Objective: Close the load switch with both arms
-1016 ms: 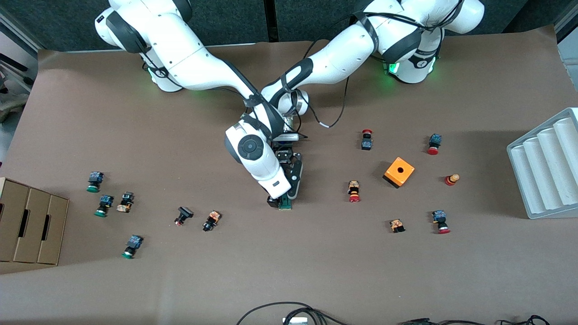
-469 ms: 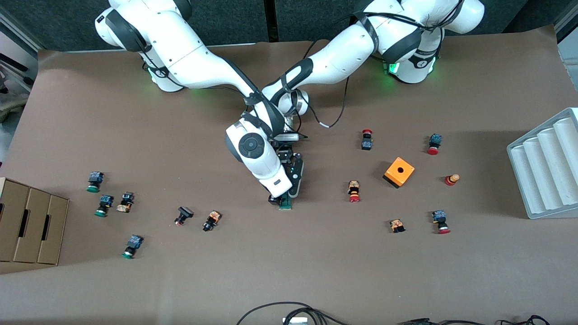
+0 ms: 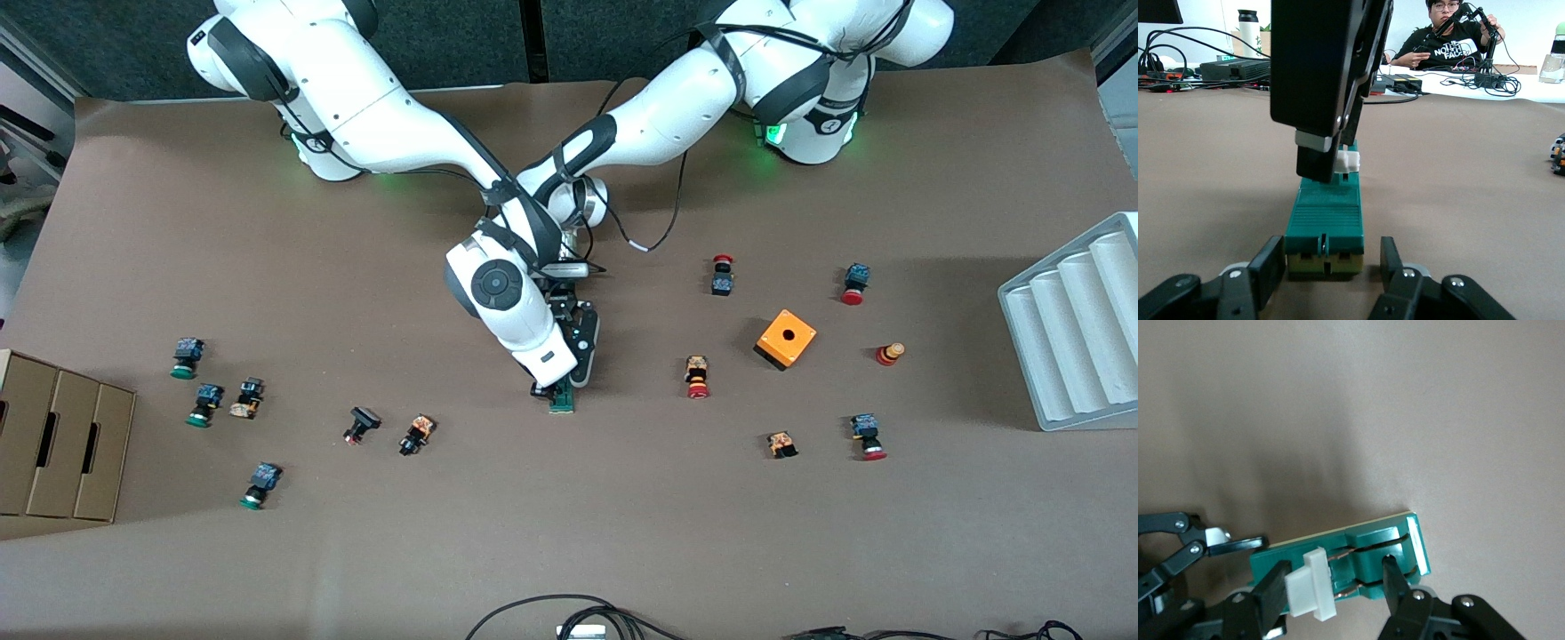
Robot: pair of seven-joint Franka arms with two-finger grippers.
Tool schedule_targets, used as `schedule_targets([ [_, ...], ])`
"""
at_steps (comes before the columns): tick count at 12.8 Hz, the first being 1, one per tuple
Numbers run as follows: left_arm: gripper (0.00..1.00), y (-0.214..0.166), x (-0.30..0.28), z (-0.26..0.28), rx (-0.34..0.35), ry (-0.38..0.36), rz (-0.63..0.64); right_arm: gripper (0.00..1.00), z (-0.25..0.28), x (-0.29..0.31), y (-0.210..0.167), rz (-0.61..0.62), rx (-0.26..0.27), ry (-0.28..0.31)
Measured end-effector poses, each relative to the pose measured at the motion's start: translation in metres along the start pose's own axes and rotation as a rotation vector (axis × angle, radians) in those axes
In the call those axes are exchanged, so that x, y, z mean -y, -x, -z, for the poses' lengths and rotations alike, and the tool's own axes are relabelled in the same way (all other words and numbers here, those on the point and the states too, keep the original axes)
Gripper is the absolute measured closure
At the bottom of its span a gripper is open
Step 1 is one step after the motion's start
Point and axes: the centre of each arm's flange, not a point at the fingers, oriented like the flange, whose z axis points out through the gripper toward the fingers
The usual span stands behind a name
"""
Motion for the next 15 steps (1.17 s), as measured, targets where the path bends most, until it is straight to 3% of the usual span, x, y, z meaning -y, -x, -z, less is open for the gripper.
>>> schedule_targets([
  [9, 0.35, 0.000, 0.000, 0.000, 0.000, 0.000, 0.000, 0.49, 0.001, -0.005, 0.003, -0.006, -0.003, 0.013],
  [15, 0.35, 0.000, 0.000, 0.000, -0.001, -0.001, 0.000, 0.49, 0.009, -0.015, 0.004, -0.015, -0.014, 0.034],
])
